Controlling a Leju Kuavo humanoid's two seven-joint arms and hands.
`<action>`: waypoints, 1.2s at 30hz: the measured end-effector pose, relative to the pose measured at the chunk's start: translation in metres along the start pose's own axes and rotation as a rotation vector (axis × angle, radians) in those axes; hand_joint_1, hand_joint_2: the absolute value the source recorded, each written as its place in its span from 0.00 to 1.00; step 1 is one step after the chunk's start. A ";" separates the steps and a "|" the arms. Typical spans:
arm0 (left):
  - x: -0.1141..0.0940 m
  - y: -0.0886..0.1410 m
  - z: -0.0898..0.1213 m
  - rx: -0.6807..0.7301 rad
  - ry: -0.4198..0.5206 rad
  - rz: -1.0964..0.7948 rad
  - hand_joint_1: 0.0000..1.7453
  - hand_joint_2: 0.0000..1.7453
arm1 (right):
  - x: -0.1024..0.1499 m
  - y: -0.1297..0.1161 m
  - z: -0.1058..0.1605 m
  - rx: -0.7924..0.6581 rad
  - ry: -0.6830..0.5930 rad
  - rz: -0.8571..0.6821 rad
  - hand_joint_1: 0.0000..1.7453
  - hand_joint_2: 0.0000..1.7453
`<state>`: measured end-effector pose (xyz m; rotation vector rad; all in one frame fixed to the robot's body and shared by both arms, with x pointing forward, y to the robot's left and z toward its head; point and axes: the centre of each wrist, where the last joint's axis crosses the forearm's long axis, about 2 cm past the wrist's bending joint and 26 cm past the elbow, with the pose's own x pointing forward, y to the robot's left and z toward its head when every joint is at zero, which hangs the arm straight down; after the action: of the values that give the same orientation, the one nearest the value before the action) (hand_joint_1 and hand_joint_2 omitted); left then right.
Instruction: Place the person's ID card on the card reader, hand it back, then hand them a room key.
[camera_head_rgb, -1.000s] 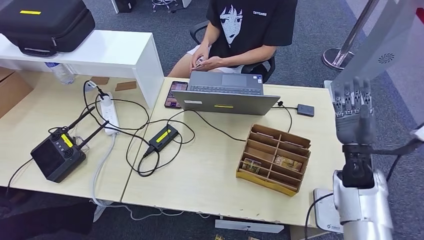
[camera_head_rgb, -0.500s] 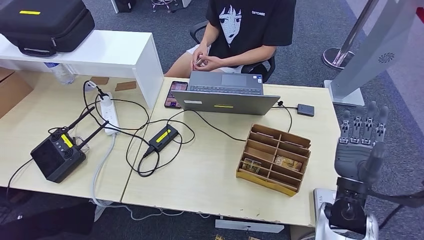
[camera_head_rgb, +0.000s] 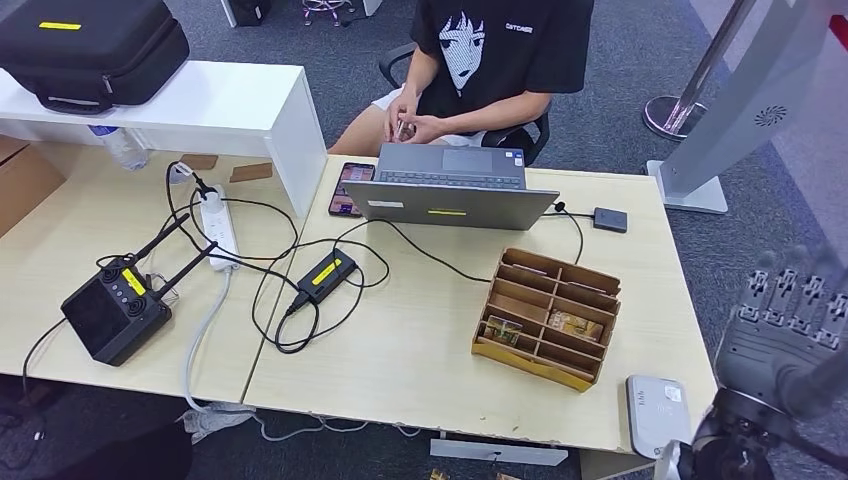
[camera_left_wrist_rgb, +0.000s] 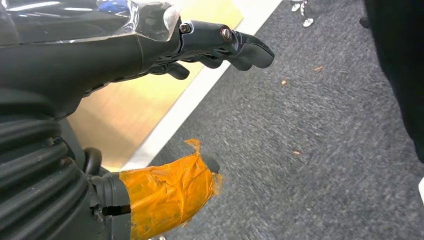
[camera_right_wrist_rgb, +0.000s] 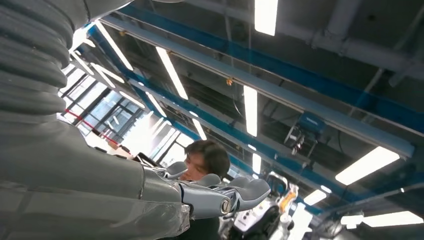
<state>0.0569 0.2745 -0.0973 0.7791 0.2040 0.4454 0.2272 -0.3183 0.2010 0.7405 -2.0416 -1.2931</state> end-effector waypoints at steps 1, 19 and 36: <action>0.000 0.000 0.000 0.002 0.003 -0.006 0.00 1.00 | 0.001 -0.002 0.000 -0.014 -0.008 0.000 0.00 1.00; -0.009 -0.012 0.007 -0.055 0.066 -0.139 0.00 1.00 | 0.069 -0.050 0.057 -0.559 -0.405 0.445 0.00 1.00; -0.009 -0.014 0.008 -0.068 0.053 -0.163 0.00 1.00 | 0.130 -0.045 0.074 -0.606 -0.791 1.039 0.00 1.00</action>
<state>0.0561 0.2570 -0.1017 0.6792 0.2979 0.3170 0.0933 -0.3859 0.1593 -1.1302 -1.8604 -1.4585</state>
